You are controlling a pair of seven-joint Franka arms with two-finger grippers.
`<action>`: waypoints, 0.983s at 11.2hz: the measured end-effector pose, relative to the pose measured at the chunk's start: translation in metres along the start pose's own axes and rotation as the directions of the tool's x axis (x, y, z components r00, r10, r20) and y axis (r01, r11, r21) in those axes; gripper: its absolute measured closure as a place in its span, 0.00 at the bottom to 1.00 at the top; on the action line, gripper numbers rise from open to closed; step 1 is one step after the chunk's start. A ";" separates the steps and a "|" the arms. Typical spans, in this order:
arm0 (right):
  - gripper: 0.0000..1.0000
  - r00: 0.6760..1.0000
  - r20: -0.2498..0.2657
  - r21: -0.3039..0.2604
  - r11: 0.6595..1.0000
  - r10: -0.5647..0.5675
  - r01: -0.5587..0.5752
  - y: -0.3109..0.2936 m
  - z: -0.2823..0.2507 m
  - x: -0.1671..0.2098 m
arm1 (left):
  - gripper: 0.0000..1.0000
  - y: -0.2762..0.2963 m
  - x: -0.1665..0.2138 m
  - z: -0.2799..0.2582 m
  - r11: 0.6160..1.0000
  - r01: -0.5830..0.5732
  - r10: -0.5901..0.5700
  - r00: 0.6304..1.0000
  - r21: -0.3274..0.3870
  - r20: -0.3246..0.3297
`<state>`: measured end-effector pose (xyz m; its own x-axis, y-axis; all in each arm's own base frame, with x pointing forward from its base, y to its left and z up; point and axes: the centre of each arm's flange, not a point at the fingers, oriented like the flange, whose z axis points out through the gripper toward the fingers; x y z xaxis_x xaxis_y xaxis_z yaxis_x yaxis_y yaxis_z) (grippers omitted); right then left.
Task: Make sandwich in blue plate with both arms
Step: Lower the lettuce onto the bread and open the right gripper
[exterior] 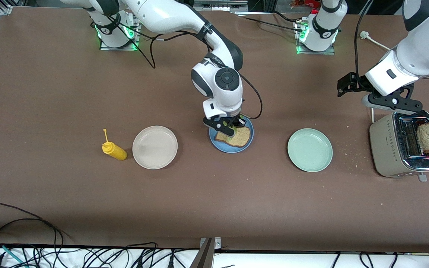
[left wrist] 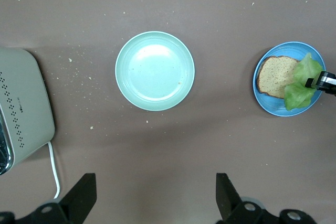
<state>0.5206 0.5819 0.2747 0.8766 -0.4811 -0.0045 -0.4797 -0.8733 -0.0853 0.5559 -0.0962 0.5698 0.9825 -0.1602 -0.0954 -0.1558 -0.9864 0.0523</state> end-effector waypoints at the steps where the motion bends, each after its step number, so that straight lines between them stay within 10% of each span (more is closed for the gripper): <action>1: 0.90 1.000 -0.004 0.009 1.000 0.000 0.000 -0.001 0.004 0.001 | 0.00 0.000 0.000 0.000 1.000 0.000 0.000 1.000 0.000 0.001; 4: 0.84 1.000 -0.026 0.025 1.000 -0.003 0.003 -0.002 0.027 0.001 | 0.00 0.000 0.000 0.000 1.000 0.000 0.000 1.000 0.000 0.001; 11: 0.00 0.999 -0.052 0.056 0.998 0.013 -0.010 -0.005 -0.021 0.026 | 0.00 0.000 0.000 0.000 1.000 0.000 0.000 1.000 0.000 0.002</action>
<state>0.5452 0.5716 0.2959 0.8671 -0.4960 0.0464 -0.4859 -0.8626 -0.1408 0.5558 -0.0960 0.5697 0.9824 -0.1599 -0.0969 -0.1554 -0.9865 0.0523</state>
